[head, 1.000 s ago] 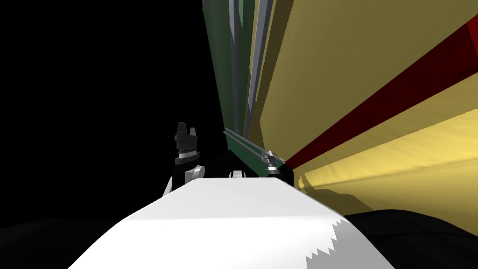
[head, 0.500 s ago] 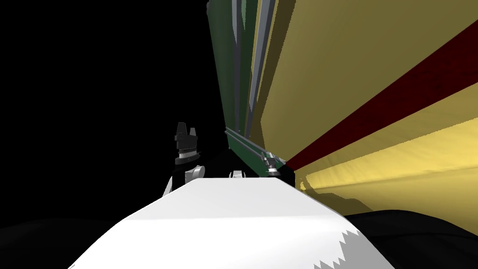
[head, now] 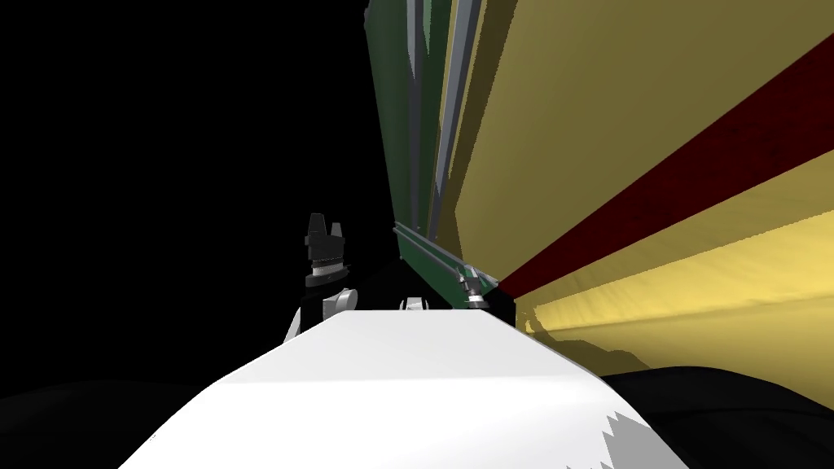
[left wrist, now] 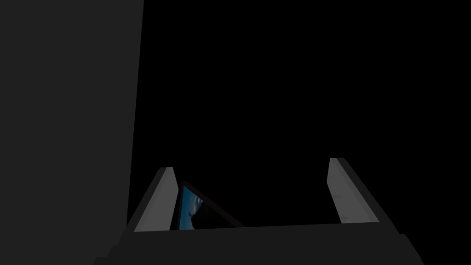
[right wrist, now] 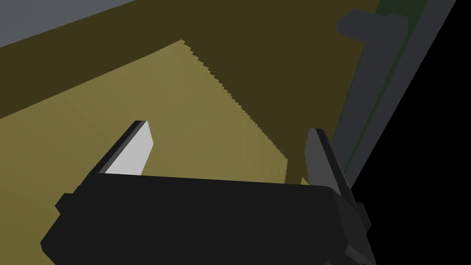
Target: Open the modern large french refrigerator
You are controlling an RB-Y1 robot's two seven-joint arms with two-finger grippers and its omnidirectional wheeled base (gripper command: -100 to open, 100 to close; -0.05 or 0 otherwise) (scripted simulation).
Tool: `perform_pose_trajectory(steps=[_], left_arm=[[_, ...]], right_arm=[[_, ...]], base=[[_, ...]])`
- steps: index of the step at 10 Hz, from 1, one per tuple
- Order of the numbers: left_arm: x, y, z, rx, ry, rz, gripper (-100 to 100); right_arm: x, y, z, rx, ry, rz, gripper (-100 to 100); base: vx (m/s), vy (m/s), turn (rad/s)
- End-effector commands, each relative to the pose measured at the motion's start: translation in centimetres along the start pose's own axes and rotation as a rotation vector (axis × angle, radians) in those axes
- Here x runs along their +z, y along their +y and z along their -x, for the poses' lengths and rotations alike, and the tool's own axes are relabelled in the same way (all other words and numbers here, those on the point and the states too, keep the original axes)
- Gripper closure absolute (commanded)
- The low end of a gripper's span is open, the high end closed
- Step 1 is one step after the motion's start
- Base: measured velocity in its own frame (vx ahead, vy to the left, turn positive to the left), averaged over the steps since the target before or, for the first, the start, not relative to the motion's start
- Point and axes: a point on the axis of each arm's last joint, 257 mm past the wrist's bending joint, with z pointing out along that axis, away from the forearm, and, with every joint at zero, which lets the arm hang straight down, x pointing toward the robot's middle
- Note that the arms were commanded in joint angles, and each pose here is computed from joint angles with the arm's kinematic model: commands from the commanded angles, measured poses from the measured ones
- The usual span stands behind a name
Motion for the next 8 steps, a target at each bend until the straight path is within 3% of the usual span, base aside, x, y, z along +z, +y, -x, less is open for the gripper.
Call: perform_pose_trajectory(steps=[1,8], left_arm=[[0.0,0.0,0.0,0.000,0.000,0.000,0],[0.0,0.0,0.0,0.000,0.000,0.000,0]], right_arm=[[-0.7,-0.7,-1.7,-0.079,0.028,-0.008,-100],[-2.0,-2.1,-4.4,-0.267,0.078,-0.017,-100]], base=[[-0.024,-0.014,0.061],[-0.021,-0.011,0.038]])
